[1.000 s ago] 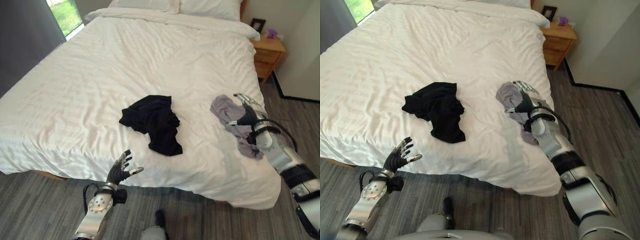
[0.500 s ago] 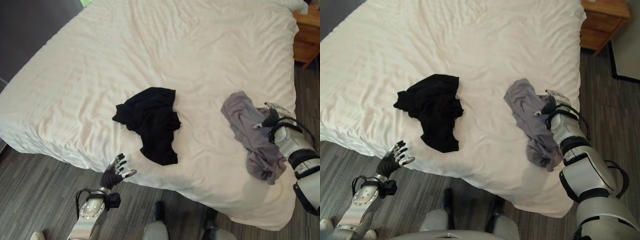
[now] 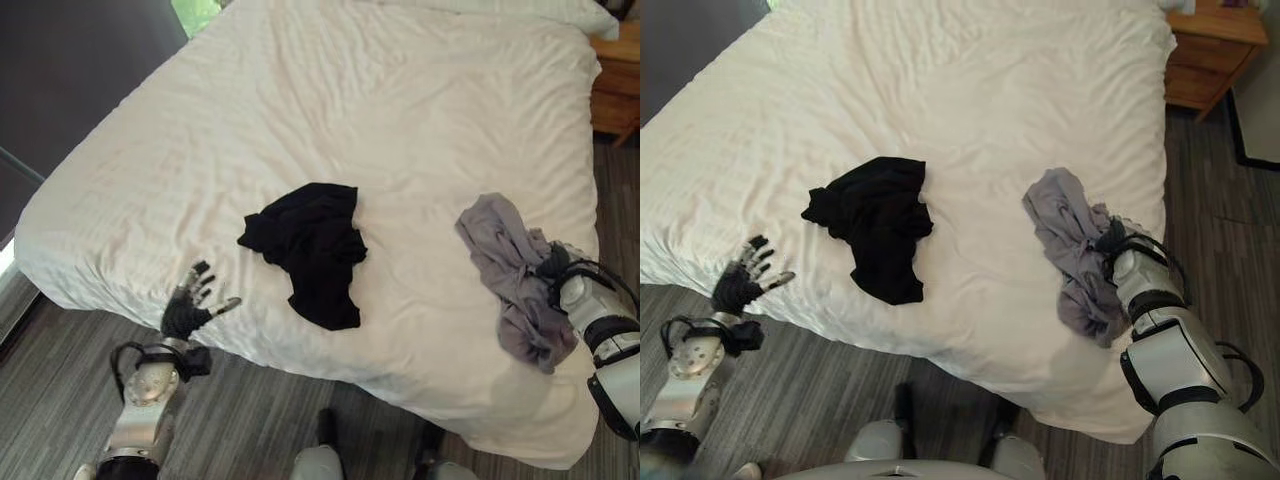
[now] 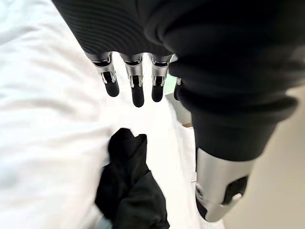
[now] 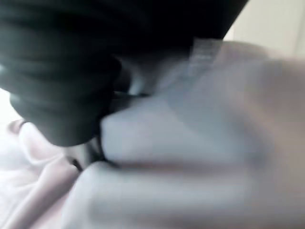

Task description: Pick up bed clothes into laundry basket.

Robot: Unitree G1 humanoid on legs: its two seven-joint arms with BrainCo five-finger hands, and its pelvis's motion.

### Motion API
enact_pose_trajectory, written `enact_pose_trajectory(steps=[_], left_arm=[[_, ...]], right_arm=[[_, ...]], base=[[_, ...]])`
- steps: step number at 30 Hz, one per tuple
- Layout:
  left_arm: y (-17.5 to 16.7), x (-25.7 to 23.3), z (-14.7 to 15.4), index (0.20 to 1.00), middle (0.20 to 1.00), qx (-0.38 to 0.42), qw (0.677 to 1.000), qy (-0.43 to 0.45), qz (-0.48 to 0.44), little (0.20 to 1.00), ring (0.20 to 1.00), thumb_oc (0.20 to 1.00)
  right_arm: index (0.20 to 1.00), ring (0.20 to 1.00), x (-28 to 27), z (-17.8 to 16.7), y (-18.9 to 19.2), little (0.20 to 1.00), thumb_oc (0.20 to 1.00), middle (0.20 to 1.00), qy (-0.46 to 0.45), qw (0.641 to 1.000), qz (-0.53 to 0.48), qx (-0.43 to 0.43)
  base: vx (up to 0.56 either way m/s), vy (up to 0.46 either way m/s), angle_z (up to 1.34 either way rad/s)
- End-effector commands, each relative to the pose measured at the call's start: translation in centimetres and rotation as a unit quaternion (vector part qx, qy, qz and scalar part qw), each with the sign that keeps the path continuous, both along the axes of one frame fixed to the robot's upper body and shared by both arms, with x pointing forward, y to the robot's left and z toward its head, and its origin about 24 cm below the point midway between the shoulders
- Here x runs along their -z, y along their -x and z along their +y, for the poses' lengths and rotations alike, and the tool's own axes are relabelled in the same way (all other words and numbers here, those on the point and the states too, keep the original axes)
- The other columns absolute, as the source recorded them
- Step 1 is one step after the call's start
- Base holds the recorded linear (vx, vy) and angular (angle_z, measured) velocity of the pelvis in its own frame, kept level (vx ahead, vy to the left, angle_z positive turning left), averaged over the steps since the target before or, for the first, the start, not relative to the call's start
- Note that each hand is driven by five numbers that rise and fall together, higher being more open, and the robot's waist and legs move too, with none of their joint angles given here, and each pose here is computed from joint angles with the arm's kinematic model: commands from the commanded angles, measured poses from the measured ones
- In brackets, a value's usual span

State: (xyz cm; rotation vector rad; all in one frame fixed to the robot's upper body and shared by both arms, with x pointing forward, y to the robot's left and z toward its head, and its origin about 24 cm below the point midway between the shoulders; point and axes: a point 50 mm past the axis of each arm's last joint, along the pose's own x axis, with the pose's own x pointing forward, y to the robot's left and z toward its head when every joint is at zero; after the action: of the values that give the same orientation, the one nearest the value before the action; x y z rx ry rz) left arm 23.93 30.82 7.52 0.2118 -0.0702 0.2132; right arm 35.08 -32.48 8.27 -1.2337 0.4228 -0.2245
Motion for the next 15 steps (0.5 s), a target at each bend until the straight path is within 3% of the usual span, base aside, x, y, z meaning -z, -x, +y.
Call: enact_pose_trajectory(steps=[1,5,9,12,15], left_arm=[[-2.2,-4.5,0.2,1.000,1.000,-0.007,0.992,-0.088,-0.088,1.000,1.000,1.000],[-3.2,-4.7,0.6,1.000,1.000,-0.029,0.988,-0.133,-0.070,1.000,1.000,1.000],[-4.1,-4.1,2.3,1.000,1.000,-0.061,0.956,-0.287,0.014,1.000,1.000,1.000],[-4.4,-3.0,2.8,1.000,1.000,-0.063,0.944,-0.318,0.054,1.000,1.000,1.000],[-4.9,-1.8,4.4,1.000,1.000,-0.085,0.913,-0.379,0.123,1.000,1.000,1.000]], right_arm=[[0.200,0.200,-4.9,-0.5,-1.2,0.200,0.200,0.200,0.027,0.996,-0.080,-0.022],[0.200,0.200,-9.1,-0.7,-1.3,0.200,0.200,0.200,0.018,0.984,-0.173,-0.033],[0.200,0.200,-14.3,-2.2,2.2,0.200,0.200,0.200,0.013,0.946,-0.319,-0.053],[0.200,0.200,-14.8,-2.8,3.6,0.200,0.200,0.200,0.014,0.938,-0.341,-0.053],[0.200,0.200,-14.6,-3.2,4.8,0.200,0.200,0.200,0.005,0.933,-0.356,-0.056]], base=[[0.01,0.040,-0.09],[0.03,0.068,-0.06],[0.07,0.099,-0.22],[0.05,0.062,-0.22],[0.04,0.056,-0.24]])
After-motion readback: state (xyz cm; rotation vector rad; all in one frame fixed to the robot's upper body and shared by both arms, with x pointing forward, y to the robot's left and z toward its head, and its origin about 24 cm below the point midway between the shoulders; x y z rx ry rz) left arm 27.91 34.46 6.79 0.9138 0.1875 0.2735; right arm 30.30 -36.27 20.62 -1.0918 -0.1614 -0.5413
